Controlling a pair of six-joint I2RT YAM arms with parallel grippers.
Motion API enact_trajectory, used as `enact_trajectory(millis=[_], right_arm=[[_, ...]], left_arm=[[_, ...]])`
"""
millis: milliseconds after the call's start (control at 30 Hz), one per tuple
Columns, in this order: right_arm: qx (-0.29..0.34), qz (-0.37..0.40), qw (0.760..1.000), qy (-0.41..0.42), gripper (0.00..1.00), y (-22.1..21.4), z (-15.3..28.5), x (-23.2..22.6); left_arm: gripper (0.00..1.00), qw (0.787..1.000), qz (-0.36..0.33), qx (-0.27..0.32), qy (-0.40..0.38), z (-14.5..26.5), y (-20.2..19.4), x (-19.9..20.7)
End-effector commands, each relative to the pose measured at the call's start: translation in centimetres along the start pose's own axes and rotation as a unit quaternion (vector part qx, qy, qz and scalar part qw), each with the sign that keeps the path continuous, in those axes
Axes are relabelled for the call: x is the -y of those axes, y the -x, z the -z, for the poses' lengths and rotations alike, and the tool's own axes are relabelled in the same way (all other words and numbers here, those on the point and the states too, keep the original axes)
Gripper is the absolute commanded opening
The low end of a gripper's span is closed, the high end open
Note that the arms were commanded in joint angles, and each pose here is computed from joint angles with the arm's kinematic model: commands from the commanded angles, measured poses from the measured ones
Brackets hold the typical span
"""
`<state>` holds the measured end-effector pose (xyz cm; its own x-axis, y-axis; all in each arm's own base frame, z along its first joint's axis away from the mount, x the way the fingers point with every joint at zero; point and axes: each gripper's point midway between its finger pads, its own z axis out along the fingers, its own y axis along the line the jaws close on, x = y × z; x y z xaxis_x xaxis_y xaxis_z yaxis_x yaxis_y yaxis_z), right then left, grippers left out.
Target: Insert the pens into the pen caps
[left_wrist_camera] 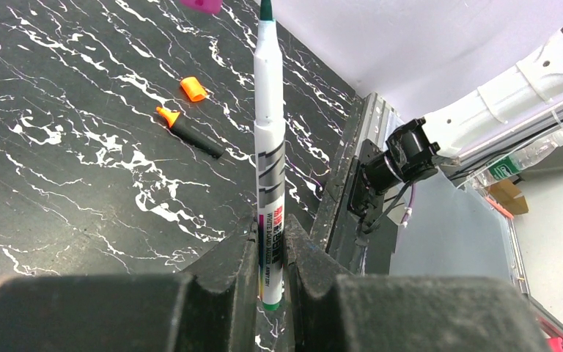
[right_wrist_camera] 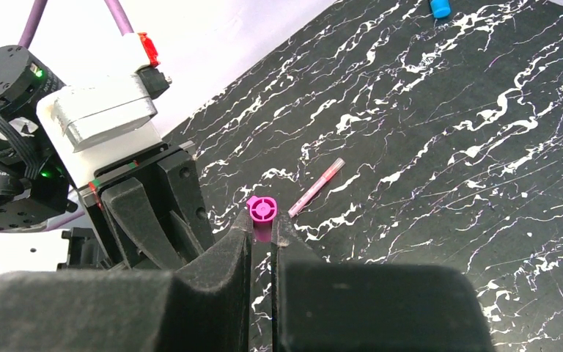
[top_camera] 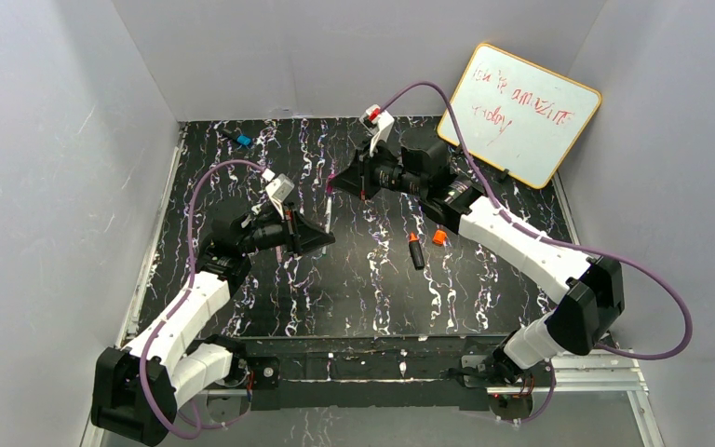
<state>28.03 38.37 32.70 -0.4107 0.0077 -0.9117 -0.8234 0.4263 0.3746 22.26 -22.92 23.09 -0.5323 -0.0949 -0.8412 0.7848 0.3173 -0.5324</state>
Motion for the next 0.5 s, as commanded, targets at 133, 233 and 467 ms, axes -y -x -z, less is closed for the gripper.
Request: enact_trajectory(millis=[133, 233, 467], right_arm=[[0.046, 0.02, 0.999, 0.012, 0.11, 3.7, 1.3, -1.7], [0.057, 0.026, 0.998, 0.008, 0.11, 4.4, 1.7, -1.8], [0.034, 0.022, 0.999, 0.017, 0.11, 3.8, 1.5, -2.0]], left_arm=[[0.0, 1.0, -0.021, -0.003, -0.009, 0.2, 0.3, 0.8], [0.0, 1.0, -0.019, -0.004, -0.006, 0.2, 0.2, 0.6], [0.0, 1.0, -0.022, -0.005, -0.004, 0.2, 0.2, 0.6]])
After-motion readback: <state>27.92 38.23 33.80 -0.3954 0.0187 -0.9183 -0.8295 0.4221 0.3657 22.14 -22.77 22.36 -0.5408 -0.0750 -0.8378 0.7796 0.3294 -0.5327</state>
